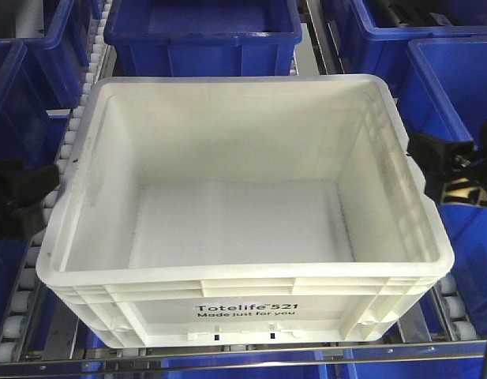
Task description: Move bin from left to right shelf
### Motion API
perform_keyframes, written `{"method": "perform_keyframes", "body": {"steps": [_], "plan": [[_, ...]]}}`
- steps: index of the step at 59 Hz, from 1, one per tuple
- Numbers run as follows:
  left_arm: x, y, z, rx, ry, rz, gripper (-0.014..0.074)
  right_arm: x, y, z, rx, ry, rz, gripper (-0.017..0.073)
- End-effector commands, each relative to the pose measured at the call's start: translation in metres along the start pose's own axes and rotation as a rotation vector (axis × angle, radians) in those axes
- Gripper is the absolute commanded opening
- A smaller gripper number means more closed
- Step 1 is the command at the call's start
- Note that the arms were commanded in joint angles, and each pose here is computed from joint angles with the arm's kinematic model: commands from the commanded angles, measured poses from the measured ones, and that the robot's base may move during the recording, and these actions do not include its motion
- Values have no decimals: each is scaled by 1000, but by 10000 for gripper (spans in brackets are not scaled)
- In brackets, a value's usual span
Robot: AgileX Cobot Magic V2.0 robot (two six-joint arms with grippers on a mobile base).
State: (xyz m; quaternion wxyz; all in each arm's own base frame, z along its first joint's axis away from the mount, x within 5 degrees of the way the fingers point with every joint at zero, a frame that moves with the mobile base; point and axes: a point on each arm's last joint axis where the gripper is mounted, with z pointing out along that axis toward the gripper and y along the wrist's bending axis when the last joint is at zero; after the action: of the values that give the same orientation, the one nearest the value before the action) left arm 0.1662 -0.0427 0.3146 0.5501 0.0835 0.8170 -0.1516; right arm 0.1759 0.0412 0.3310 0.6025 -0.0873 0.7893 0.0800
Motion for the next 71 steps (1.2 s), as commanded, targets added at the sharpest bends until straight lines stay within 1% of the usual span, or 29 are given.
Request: {"method": "perform_keyframes", "body": {"steps": [1, 8, 12, 16, 22, 25, 28, 32, 35, 41, 48, 57, 71], "plan": [[-4, 0, -22, -52, -168, 23, 363, -13, -1, -15, 19, -182, -14, 582], [11, -2, -49, -77, -265, 103, 363, -3, -2, -29, 28, -258, -14, 582], [21, -3, -59, -83, -302, 125, 363, 4, -2, -37, 32, -292, -14, 582], [33, -4, -68, -83, -331, 130, 363, 12, -3, -43, 35, -308, -21, 582], [54, -3, -76, -85, -362, 129, 363, 30, -3, -53, 37, -316, -35, 582], [54, -2, -84, -110, -429, 113, 363, 39, -3, -58, 41, -319, -57, 582], [54, -1, -88, -127, -469, 118, 363, 48, -3, -62, 43, -317, -74, 582], [58, 0, -88, -133, -472, 117, 363, 60, -3, -65, 45, -314, -86, 582], [60, 2, -87, -146, -476, 112, 363, 66, -3, -66, 47, -321, -84, 582], [61, 6, -87, -181, -499, 105, 363, 65, -3, -68, 52, -353, -81, 582], [60, 7, -87, -197, -509, 102, 363, 65, -3, -68, 52, -352, -82, 582], [60, 7, -87, -199, -511, 101, 363, 62, -4, -69, 59, -391, -81, 582], [60, 7, -87, -199, -512, 99, 363, 62, -4, -69, 58, -391, -78, 582]]}}
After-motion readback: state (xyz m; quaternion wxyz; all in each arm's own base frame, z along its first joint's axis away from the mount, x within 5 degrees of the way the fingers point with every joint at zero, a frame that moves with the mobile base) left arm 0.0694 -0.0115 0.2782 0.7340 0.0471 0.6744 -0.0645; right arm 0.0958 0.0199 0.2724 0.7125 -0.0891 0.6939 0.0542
